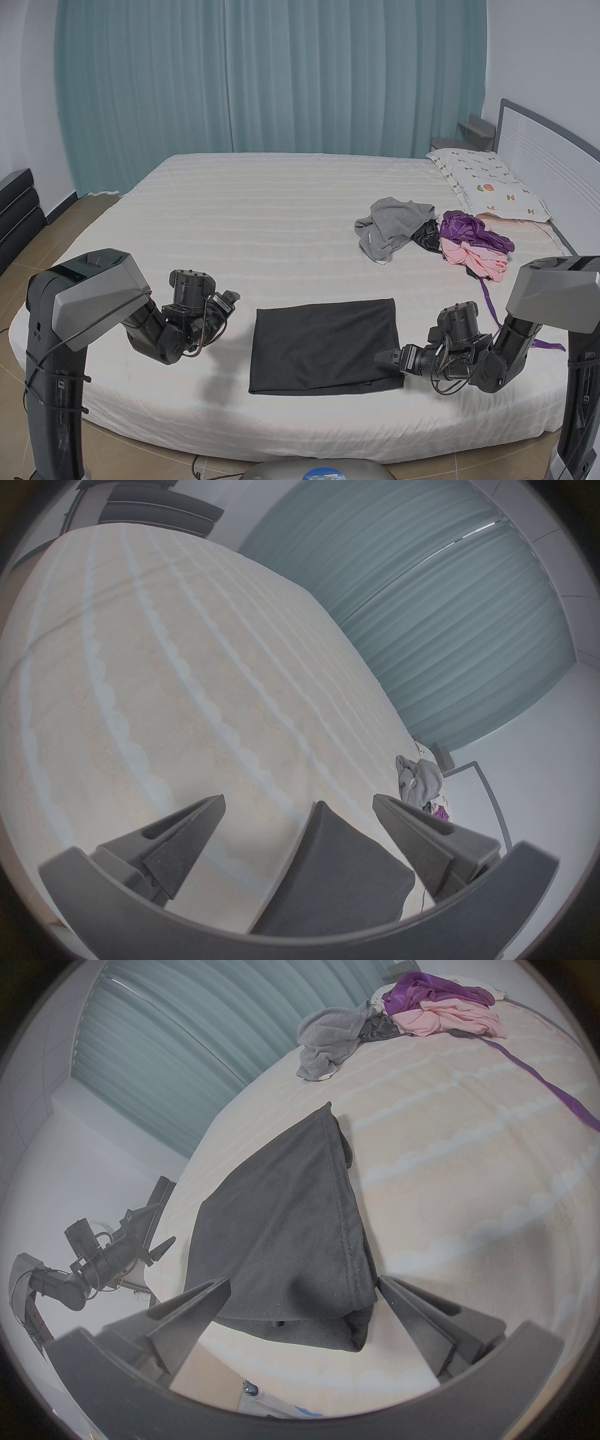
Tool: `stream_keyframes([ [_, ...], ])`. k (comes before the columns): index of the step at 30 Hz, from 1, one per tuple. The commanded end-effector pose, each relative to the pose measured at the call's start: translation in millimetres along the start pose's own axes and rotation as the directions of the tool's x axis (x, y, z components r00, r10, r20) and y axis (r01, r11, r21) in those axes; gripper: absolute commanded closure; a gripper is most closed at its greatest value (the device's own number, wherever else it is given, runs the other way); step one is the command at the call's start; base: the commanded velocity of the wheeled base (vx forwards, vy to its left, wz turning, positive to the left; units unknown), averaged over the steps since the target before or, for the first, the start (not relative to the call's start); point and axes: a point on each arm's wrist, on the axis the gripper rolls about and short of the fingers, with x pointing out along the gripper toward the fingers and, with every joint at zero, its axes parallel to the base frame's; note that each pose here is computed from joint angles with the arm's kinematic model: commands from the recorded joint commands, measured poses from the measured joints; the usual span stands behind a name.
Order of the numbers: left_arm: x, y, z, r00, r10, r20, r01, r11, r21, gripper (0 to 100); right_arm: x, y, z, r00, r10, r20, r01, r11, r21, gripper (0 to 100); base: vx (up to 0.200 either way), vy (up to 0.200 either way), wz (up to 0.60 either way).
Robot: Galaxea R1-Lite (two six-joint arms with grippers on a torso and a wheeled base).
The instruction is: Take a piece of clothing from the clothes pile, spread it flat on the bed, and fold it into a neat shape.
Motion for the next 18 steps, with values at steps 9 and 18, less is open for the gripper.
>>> stream_keyframes([
  [9, -3.9, -2.4, 3.7, 1.0, -0.007, 0.011, 0.007, 1.0, -0.002, 0, 2.0, -3.5, -0.4, 0.999, -0.035, -0.022, 0.036, 0.999, 0.013, 100, 0.0, 0.0, 0.0],
  [18, -5.7, 3.6, 7.1, 1.0, 0.01, 0.015, -0.01, 1.0, -0.006, 0, -13.9, -3.6, 0.6, 0.998, -0.06, -0.029, 0.06, 0.998, 0.017, 100, 0.0, 0.0, 0.0],
])
